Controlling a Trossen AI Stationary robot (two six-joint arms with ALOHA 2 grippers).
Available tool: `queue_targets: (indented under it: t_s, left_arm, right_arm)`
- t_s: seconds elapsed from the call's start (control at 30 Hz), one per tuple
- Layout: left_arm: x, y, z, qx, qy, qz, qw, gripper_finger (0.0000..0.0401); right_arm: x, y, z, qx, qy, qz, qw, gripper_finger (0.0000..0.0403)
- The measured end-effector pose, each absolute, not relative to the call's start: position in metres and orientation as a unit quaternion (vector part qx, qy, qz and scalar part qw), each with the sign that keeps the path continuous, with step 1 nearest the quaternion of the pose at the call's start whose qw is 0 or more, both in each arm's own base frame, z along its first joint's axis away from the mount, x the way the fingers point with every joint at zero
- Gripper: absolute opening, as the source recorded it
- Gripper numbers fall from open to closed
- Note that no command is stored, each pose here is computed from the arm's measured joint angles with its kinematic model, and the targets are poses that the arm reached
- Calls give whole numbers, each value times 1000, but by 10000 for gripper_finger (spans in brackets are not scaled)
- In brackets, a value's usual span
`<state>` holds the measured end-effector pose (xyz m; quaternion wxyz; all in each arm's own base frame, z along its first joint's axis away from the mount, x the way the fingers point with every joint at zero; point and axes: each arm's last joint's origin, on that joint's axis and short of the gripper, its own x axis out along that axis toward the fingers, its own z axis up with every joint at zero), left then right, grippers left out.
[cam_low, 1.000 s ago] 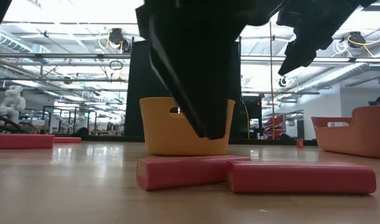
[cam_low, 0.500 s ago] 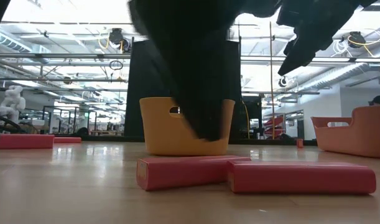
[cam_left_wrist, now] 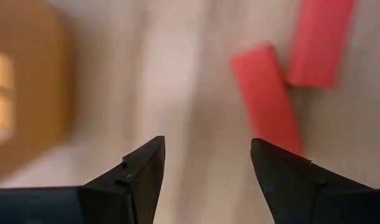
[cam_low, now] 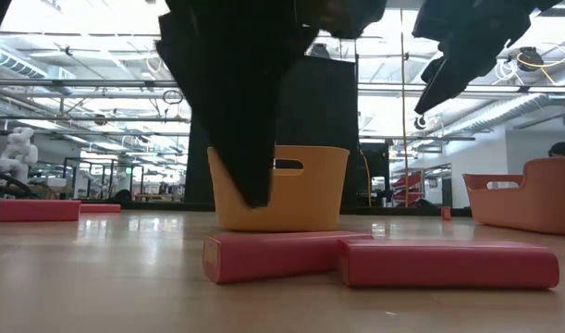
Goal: Sort blocks
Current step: Put the orange wooden block into the orange bin
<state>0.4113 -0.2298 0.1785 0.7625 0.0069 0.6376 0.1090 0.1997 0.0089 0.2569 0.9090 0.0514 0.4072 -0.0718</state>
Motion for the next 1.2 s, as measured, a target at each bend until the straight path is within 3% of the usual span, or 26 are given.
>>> queue_targets:
  t_s: [0.43,0.63,0.8,1.2]
  left_arm:
    - [397,-245,190,47,578,175,795,235]
    - [396,-246,173,45,557,176,811,235]
    - [378,-246,180,0,488,182,854,235]
    - [361,-251,144,-85,420,113,896,235]
  right_arm:
    - [202,9,259,60,394,-75,914,169]
    - [202,9,259,51,392,-71,916,169]
    - [202,9,259,51,391,-71,916,169]
    - [205,9,262,53,375,-70,923,169]
